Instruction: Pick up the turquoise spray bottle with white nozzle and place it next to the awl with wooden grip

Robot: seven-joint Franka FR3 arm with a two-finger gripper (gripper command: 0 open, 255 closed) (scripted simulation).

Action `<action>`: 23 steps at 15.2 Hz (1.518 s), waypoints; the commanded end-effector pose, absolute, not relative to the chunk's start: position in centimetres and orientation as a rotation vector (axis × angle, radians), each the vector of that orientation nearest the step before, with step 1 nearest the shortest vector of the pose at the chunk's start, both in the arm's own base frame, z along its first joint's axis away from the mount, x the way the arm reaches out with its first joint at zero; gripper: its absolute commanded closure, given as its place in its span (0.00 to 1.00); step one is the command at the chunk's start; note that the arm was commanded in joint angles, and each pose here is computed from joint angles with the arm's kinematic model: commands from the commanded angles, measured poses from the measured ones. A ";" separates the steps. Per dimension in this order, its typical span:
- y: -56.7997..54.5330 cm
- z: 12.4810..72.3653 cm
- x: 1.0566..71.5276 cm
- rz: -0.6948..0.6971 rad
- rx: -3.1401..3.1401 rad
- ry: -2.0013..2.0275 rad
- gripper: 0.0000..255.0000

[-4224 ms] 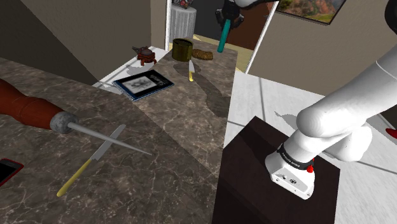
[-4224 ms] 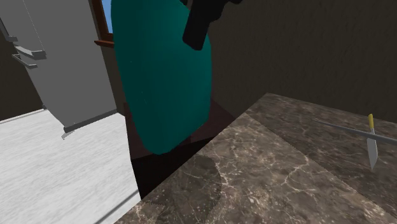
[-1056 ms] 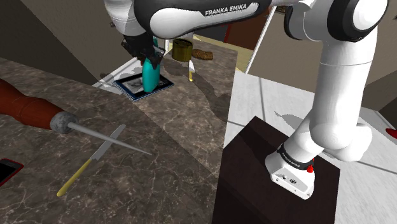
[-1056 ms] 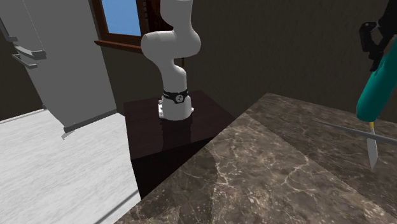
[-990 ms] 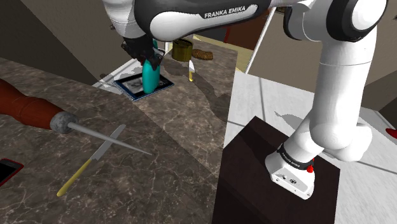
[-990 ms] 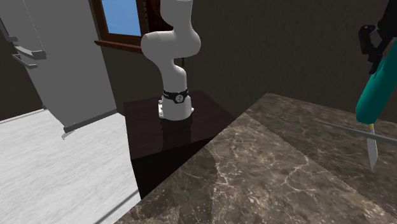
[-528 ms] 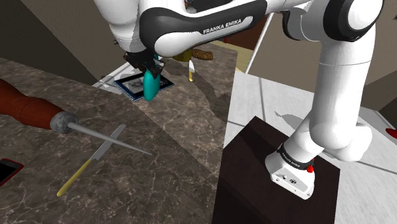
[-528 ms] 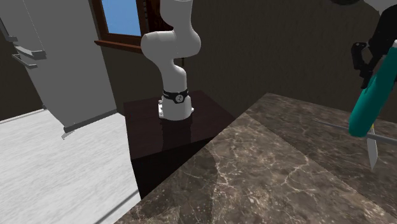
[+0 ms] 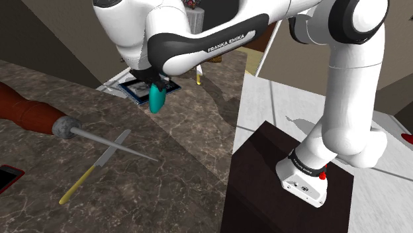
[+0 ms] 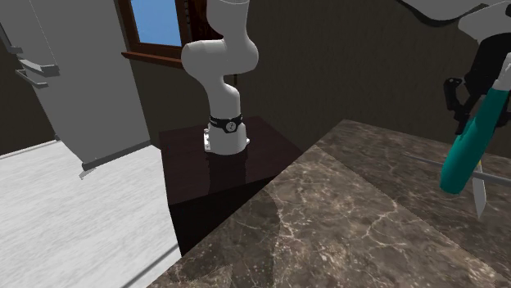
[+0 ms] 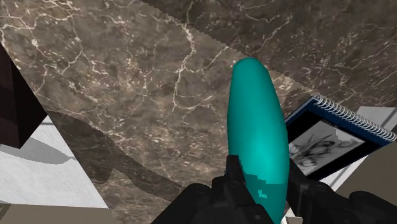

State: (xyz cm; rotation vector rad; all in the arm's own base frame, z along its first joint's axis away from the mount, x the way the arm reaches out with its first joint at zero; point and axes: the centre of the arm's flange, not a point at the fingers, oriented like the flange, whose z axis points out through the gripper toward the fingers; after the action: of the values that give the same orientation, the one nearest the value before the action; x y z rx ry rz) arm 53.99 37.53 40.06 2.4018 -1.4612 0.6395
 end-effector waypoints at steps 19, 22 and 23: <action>37.4 30.1 54.0 0.640 2.402 -1.461 1.00; 37.4 30.1 54.0 0.640 2.402 -1.461 1.00; 37.4 30.1 54.0 0.640 2.402 -1.461 1.00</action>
State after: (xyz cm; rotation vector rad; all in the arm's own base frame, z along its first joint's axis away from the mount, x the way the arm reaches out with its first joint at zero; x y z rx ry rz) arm 53.96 37.38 30.12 2.4020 -1.4612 0.6395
